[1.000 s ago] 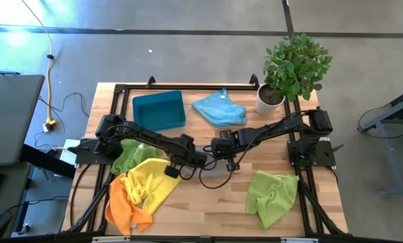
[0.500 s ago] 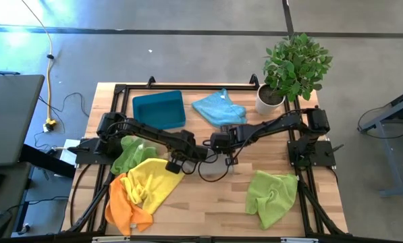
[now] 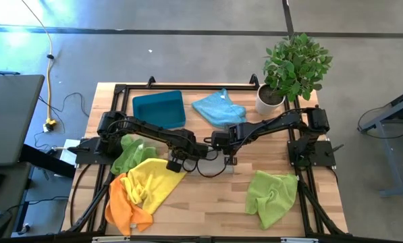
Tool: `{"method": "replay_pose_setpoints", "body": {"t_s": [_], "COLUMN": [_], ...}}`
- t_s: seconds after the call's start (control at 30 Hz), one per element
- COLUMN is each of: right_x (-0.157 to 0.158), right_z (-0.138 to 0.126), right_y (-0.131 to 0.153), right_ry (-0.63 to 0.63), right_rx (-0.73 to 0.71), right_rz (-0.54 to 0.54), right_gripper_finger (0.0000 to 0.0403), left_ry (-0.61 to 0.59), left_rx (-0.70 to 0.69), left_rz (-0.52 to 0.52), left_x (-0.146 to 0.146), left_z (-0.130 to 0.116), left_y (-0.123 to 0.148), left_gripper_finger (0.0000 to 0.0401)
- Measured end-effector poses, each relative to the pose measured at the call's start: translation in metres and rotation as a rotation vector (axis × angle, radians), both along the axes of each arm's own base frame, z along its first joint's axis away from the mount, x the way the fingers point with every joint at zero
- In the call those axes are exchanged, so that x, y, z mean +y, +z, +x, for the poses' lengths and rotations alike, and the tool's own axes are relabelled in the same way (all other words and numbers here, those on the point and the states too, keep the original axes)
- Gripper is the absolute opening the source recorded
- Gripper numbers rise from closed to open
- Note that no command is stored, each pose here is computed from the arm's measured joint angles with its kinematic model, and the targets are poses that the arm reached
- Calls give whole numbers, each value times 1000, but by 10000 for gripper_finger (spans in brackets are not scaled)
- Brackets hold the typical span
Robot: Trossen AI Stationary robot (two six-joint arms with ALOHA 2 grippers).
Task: Fold microfiber towels
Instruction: Fold the gray microfiber cloth
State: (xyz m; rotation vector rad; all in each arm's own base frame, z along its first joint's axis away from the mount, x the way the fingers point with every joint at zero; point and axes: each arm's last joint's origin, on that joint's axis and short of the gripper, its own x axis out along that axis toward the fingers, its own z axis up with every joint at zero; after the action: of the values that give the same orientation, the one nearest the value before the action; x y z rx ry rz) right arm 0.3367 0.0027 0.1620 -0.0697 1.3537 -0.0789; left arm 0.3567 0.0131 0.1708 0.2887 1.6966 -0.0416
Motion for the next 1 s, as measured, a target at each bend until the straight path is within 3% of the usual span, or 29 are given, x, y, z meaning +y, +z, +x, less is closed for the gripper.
{"method": "replay_pose_setpoints", "body": {"t_s": [0.37,0.6,0.8,1.0], "right_x": [22,26,30,32], "right_z": [1,-3,2,8], "right_y": [1,1,2,2], "right_ry": [-12,-7,7,20], "right_rx": [-24,-4,-56,-112], "right_rz": [16,-134,-58,-55], "right_gripper_finger": [87,87,87,87], "left_ry": [8,43,52,51], "left_rx": [5,5,15,22], "left_rz": [-5,-3,-10,-11], "left_x": [3,13,15,15], "left_z": [-1,-1,-2,-3], "left_y": [0,0,0,0], "left_gripper_finger": [5,5,5,5]}}
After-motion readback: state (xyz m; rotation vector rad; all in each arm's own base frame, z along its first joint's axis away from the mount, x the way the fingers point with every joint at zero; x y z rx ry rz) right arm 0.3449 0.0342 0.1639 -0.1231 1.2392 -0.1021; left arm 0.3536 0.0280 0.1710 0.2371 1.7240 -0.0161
